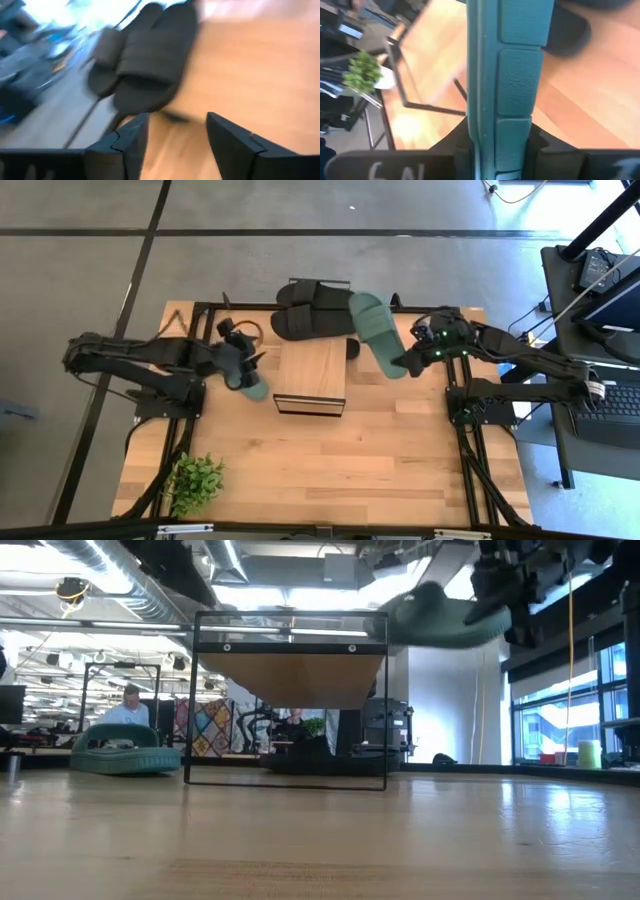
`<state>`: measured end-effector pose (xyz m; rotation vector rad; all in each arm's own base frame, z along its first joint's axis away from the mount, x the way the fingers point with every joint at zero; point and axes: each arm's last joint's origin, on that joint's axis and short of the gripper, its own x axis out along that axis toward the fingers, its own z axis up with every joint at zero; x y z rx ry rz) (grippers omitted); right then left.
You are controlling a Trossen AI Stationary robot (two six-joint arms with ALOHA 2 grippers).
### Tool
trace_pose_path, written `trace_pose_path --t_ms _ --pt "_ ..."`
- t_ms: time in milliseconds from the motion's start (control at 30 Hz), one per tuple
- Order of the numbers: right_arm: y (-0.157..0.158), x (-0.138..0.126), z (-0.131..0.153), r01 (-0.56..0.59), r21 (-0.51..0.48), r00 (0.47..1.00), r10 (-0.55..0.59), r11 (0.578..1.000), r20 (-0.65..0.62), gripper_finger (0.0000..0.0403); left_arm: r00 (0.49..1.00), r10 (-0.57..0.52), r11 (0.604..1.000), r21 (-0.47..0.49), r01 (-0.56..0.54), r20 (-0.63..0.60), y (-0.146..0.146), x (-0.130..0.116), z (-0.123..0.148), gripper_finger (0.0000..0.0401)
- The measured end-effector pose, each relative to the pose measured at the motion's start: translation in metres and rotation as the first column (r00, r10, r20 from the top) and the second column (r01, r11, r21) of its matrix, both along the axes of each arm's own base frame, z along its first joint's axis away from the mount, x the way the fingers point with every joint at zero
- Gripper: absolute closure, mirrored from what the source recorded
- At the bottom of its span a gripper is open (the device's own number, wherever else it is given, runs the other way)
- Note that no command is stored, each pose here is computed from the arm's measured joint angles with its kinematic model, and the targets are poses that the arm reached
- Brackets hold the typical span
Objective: Pick and place slides into the shelf
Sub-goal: Put the green slipper under the shelf
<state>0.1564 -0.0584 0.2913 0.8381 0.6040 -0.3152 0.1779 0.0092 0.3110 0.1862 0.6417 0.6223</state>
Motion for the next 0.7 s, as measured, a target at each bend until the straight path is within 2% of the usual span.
trace_pose_path --t_ms 133,233,433,600,700 --pt "0.000 0.000 -0.010 0.001 0.054 0.995 0.004 0.999 -0.096 0.0324 0.982 -0.125 0.992 -0.005 0.127 0.139 0.007 -0.015 -0.003 0.0212" --pt "0.001 -0.001 -0.017 0.014 0.145 0.985 0.011 0.989 -0.171 0.0324 0.963 -0.166 0.986 0.007 0.168 0.211 0.012 -0.025 -0.007 0.0212" --pt "0.003 0.001 -0.030 0.011 0.280 0.958 0.070 0.960 -0.277 0.0324 0.958 -0.120 0.993 0.029 0.116 0.261 0.022 -0.039 -0.022 0.0212" --pt "0.004 0.006 -0.038 -0.023 0.400 0.940 0.156 0.916 -0.304 0.0324 0.968 -0.086 0.996 0.021 0.083 0.235 0.026 -0.041 -0.038 0.0212" --pt "0.004 0.007 -0.045 -0.015 0.433 0.915 0.187 0.901 -0.357 0.0324 0.973 -0.074 0.997 0.014 0.072 0.217 0.028 -0.041 -0.046 0.0212"
